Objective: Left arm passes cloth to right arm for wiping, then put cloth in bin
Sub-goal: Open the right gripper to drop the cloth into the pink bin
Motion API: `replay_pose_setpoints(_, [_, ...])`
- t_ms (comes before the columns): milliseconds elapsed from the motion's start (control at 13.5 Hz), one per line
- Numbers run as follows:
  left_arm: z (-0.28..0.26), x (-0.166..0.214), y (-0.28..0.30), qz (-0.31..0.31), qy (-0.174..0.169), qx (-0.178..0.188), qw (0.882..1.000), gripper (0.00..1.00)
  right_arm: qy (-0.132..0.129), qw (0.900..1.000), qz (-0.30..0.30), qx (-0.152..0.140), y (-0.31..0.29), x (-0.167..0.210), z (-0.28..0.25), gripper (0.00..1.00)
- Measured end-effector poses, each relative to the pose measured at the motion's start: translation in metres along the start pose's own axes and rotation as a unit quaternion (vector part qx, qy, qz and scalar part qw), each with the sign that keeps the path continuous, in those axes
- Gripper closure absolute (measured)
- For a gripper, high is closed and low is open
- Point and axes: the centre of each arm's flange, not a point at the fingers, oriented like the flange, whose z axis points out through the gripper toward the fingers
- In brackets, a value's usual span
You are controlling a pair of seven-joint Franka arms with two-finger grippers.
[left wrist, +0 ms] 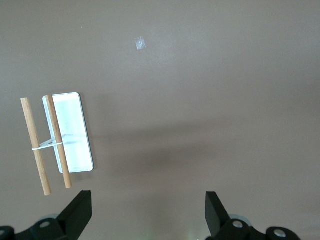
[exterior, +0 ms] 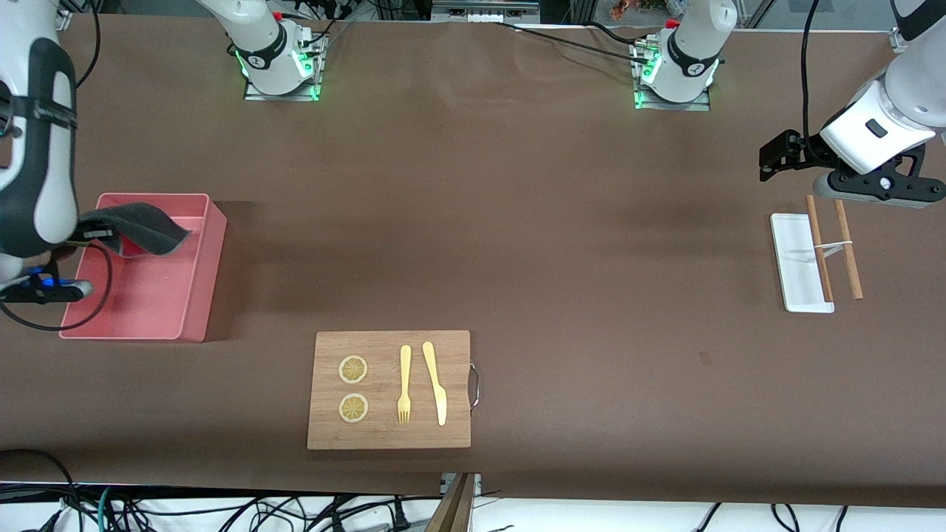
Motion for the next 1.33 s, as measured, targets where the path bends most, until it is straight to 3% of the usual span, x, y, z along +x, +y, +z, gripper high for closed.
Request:
replay_pose_setpoints(222, [0.001,0.0,0.004,0.003,-0.001,0.0,1.0,0.0,0.02,1.0,-0.004,-0.009,0.002,0.03,0.054,1.0])
replay_pose_setpoints(519, [0.005,0.002,0.01,0.009,-0.008,0.0,1.0,0.0,0.069,0.997,-0.01,-0.023,0.002,0.057,0.1,1.0])
replay_pose_setpoints(815, [-0.008,0.0,0.011,0.01,-0.005,0.001,1.0,0.0,0.09,0.996,-0.004,-0.003,-0.001,0.059,0.1,0.61])
replay_pose_setpoints(1185, [-0.017,0.001,0.001,0.004,0.007,0.023,1.0,0.0,0.137,0.991,-0.002,0.007,0.004,0.009,0.0,0.04])
replay_pose_setpoints(1333, [-0.024,0.005,-0.004,0.0,0.023,0.022,0.999,0.0,0.146,0.989,-0.016,0.016,-0.01,-0.026,-0.05,0.0])
